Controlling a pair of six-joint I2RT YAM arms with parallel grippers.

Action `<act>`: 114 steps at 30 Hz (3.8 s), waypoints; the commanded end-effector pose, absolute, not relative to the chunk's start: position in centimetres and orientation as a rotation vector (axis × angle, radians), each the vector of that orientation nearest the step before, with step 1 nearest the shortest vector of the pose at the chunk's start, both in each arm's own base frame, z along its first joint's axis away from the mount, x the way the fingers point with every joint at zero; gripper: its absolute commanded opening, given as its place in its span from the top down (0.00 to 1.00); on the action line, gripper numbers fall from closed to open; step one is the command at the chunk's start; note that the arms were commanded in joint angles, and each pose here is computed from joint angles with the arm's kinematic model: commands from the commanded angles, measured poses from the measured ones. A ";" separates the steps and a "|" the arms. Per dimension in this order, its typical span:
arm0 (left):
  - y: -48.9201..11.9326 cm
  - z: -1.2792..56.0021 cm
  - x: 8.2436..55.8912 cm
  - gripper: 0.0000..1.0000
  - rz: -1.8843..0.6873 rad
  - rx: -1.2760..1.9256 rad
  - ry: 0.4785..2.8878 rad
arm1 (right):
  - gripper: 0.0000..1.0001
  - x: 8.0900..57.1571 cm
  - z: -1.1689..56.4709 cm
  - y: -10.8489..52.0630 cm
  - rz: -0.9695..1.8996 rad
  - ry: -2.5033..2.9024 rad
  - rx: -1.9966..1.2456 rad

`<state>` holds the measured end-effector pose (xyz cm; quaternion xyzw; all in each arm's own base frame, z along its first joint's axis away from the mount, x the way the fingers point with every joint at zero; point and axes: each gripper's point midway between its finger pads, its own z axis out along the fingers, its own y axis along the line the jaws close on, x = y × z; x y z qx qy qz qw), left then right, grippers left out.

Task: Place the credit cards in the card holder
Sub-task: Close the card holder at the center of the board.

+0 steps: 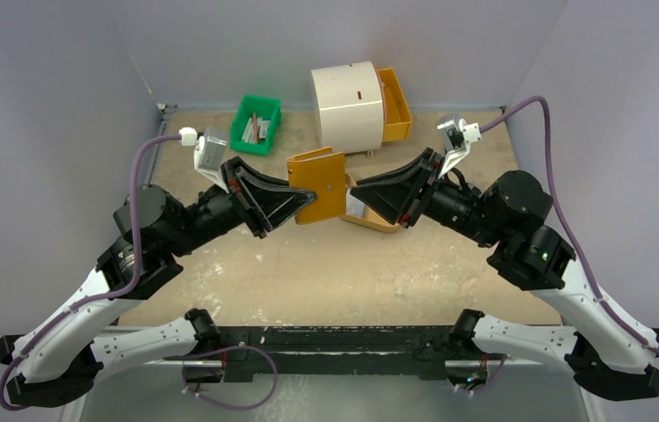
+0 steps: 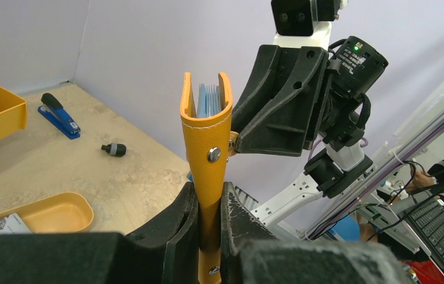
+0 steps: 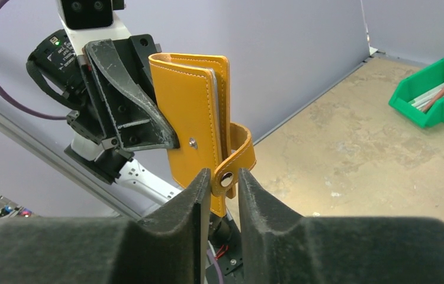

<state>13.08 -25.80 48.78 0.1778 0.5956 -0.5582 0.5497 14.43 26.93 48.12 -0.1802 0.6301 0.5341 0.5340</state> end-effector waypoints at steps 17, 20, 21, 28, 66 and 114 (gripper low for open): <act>-24.8 50.3 14.1 1.00 -1.253 0.376 1.359 | 1.00 12.2 51.3 26.0 1.350 1.369 -0.483; -25.3 49.9 14.7 1.00 -1.231 0.381 1.379 | 1.00 11.9 51.4 26.6 1.379 1.368 -0.512; -25.4 49.9 14.9 1.00 -1.224 0.381 1.383 | 1.00 12.0 51.3 26.9 1.382 1.374 -0.517; -25.9 49.8 15.6 1.00 -1.202 0.383 1.382 | 1.00 12.9 51.1 28.2 1.382 1.394 -0.516; -25.3 49.1 15.9 1.00 -1.168 0.363 1.391 | 0.70 14.9 49.9 27.9 1.320 1.464 -0.402; -25.6 48.5 16.2 1.00 -1.153 0.372 1.412 | 1.00 15.6 49.7 28.1 1.309 1.471 -0.367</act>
